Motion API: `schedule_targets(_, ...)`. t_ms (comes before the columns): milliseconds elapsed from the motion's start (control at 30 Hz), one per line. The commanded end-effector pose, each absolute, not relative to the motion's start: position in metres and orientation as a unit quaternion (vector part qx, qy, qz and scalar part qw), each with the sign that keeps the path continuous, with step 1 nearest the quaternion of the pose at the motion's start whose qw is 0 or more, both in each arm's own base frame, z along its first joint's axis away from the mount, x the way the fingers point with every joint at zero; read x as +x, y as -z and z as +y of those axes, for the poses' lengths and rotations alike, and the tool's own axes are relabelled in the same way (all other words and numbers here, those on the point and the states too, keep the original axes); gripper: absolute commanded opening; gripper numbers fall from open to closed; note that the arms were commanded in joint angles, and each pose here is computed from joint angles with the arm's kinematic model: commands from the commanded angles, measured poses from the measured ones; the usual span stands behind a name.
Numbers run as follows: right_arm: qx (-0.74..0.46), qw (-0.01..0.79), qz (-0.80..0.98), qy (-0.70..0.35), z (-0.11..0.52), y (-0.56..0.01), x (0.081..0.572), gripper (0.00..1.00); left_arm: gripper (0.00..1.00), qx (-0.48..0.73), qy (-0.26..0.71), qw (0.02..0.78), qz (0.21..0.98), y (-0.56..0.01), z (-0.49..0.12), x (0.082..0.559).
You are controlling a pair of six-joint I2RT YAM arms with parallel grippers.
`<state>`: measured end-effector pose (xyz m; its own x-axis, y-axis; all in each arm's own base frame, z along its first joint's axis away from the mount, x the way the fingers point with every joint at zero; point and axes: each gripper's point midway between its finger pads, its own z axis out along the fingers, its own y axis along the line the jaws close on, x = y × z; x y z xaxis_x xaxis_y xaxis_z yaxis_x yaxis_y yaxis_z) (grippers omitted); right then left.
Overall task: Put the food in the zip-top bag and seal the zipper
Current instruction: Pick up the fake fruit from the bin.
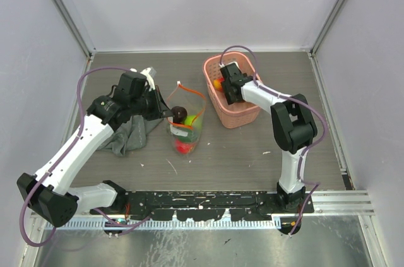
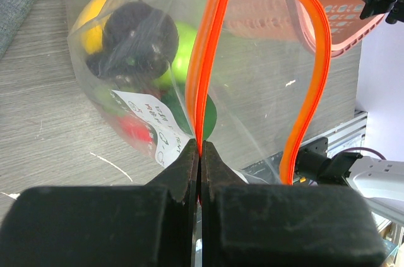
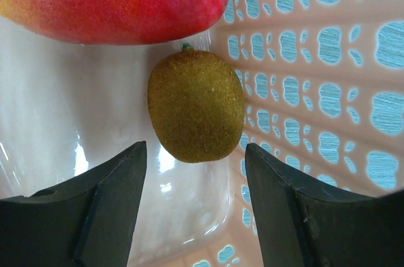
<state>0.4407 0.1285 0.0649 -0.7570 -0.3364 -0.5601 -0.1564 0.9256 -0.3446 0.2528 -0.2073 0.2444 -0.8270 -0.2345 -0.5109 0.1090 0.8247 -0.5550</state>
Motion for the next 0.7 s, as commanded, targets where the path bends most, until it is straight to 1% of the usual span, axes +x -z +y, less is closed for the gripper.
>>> schedule_targets(0, -0.124, 0.363, 0.912, 0.143, 0.134, -0.083, 0.465, 0.68, 0.00, -0.029, 0.299, 0.304, 0.904, -0.250, -0.209, 0.256)
schedule_targets(400, -0.138, 0.352, 0.916, 0.135, 0.138, -0.059, 0.466, 0.68, 0.00, -0.029, 0.300, 0.302, 0.904, -0.248, -0.210, 0.256)
schedule_targets(533, -0.139, 0.350, 0.917, 0.129, 0.141, -0.054, 0.465, 0.65, 0.00, -0.028, 0.300, 0.301, 0.905, -0.248, -0.210, 0.256)
schedule_targets(600, -0.139, 0.349, 0.918, 0.129, 0.141, -0.052, 0.466, 0.65, 0.00, -0.028, 0.301, 0.299, 0.905, -0.247, -0.211, 0.256)
schedule_targets(667, -0.139, 0.348, 0.918, 0.128, 0.142, -0.051, 0.466, 0.69, 0.00, -0.028, 0.301, 0.299, 0.905, -0.247, -0.211, 0.255)
